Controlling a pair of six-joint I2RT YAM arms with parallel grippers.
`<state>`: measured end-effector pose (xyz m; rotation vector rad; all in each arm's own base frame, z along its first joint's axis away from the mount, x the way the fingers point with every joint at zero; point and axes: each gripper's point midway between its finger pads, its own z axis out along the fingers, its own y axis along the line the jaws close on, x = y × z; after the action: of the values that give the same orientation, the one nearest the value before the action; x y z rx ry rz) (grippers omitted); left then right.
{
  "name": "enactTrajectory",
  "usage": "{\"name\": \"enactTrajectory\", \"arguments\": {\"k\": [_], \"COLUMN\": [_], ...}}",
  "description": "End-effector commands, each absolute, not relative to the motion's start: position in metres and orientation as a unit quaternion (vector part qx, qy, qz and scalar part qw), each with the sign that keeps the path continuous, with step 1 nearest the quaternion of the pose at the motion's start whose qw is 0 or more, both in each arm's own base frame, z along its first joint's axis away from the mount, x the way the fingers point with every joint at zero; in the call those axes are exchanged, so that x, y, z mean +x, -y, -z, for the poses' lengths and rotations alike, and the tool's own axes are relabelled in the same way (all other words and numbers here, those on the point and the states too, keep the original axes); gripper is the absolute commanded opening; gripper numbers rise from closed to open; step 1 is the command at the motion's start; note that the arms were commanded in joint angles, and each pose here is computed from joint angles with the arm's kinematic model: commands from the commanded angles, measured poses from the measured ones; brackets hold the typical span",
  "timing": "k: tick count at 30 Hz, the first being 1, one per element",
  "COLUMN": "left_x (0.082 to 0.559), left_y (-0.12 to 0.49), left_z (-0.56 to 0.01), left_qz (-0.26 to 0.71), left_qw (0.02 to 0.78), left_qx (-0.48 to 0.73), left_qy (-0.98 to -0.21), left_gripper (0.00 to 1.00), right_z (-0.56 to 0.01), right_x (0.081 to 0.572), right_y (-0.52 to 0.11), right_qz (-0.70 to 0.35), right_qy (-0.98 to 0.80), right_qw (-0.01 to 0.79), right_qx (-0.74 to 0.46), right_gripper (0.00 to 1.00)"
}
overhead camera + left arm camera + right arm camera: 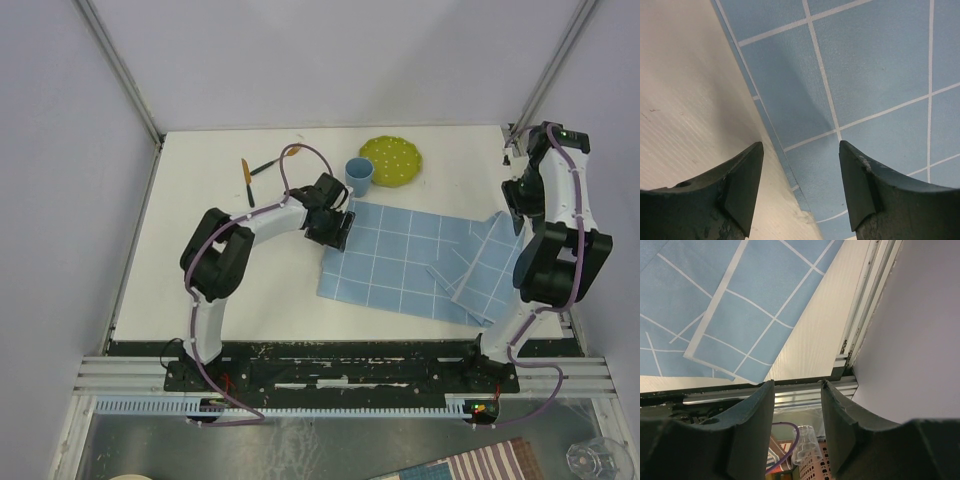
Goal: Set the dinner table for one person
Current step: Move the napkin to the center of the board.
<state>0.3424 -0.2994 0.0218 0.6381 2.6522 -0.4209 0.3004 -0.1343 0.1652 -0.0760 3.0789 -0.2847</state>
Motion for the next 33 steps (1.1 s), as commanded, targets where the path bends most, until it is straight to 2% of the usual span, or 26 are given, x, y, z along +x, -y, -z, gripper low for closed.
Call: {"name": "enactTrajectory", "arguments": {"k": [1, 13, 15, 19, 20, 26, 30, 33], "left_x": [0.308, 0.29, 0.29, 0.292, 0.294, 0.295, 0.297, 0.303], "left_y": [0.296, 0.307, 0.306, 0.305, 0.302, 0.288, 0.272, 0.253], "left_z": [0.021, 0.038, 0.039, 0.041, 0.042, 0.034, 0.003, -0.03], "left_qz": [0.125, 0.11, 0.108, 0.102, 0.091, 0.067, 0.045, 0.039], "left_qw": [0.106, 0.082, 0.082, 0.081, 0.082, 0.076, 0.061, 0.079], "left_qx": [0.243, 0.253, 0.256, 0.258, 0.259, 0.28, 0.313, 0.321], "left_qy": [-0.956, -0.958, -0.957, -0.957, -0.958, -0.955, -0.947, -0.943], "left_gripper": [0.69, 0.57, 0.46, 0.07, 0.03, 0.03, 0.03, 0.03], "right_z": [-0.183, -0.186, -0.186, -0.185, -0.184, -0.187, -0.187, -0.184], "right_x": [0.29, 0.283, 0.281, 0.279, 0.279, 0.279, 0.28, 0.281], "right_y": [0.139, 0.141, 0.142, 0.142, 0.142, 0.144, 0.143, 0.142], "right_qz": [0.111, 0.117, 0.119, 0.118, 0.118, 0.123, 0.121, 0.119], "right_qy": [-0.992, -0.992, -0.992, -0.992, -0.992, -0.991, -0.991, -0.992], "right_qw": [0.047, 0.048, 0.048, 0.045, 0.045, 0.045, 0.046, 0.045], "right_qx": [-0.022, -0.019, -0.02, -0.018, -0.017, -0.019, -0.018, -0.016], "right_gripper": [0.5, 0.5, 0.5, 0.5, 0.5, 0.5, 0.49, 0.49]}}
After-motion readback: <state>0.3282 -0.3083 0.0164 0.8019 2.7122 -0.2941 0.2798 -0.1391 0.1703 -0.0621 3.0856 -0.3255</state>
